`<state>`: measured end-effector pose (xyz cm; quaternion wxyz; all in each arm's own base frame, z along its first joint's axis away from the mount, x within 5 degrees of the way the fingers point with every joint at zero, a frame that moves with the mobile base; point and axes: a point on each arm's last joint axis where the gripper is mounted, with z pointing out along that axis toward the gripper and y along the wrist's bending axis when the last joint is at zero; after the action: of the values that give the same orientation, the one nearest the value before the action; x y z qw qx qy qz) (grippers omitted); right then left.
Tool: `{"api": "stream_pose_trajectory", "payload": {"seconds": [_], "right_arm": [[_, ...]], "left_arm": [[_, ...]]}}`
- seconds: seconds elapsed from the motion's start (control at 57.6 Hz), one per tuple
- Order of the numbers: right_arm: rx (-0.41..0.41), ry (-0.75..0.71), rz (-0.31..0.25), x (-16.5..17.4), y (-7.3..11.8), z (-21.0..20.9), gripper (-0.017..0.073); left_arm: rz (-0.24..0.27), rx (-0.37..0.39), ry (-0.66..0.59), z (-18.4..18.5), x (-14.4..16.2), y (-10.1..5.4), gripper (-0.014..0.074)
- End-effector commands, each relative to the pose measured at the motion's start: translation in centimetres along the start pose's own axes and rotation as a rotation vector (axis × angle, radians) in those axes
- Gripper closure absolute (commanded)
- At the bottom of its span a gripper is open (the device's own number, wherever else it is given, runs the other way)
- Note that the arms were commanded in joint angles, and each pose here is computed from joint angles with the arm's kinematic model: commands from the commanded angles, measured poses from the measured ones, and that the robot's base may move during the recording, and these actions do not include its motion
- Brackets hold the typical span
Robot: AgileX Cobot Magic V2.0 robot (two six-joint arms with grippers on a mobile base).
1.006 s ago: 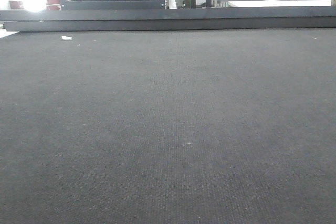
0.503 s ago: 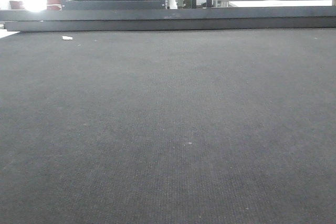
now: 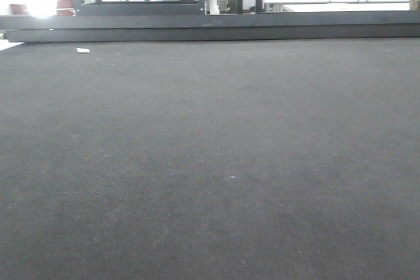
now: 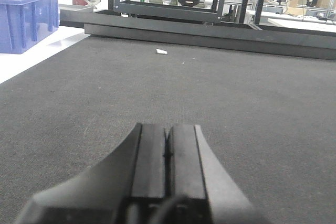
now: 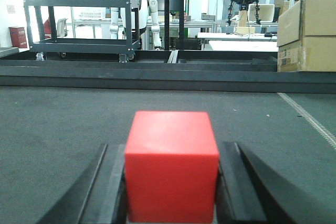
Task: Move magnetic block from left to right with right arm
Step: 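Drive the base past the red-framed table holding the cube in the right gripper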
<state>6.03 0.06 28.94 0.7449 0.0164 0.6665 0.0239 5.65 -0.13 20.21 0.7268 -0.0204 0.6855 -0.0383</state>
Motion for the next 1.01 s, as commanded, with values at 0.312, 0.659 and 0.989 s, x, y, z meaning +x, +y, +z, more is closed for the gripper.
{"api": "stream_pose_trajectory", "payload": {"seconds": [0.312, 0.659, 0.989], "right_arm": [[0.006, -0.113, -0.021, -1.74, 0.02, -0.06, 0.0265], [0.006, -0.113, -0.021, -1.74, 0.02, -0.06, 0.0265], [0.006, -0.113, -0.021, -1.74, 0.02, -0.06, 0.0265]], "left_arm": [[-0.01, 0.001, -0.095, -0.1, -0.66, 0.01, 0.0711], [-0.01, 0.001, -0.095, -0.1, -0.66, 0.01, 0.0711], [-0.01, 0.001, -0.095, -0.1, -0.66, 0.01, 0.0711]]}}
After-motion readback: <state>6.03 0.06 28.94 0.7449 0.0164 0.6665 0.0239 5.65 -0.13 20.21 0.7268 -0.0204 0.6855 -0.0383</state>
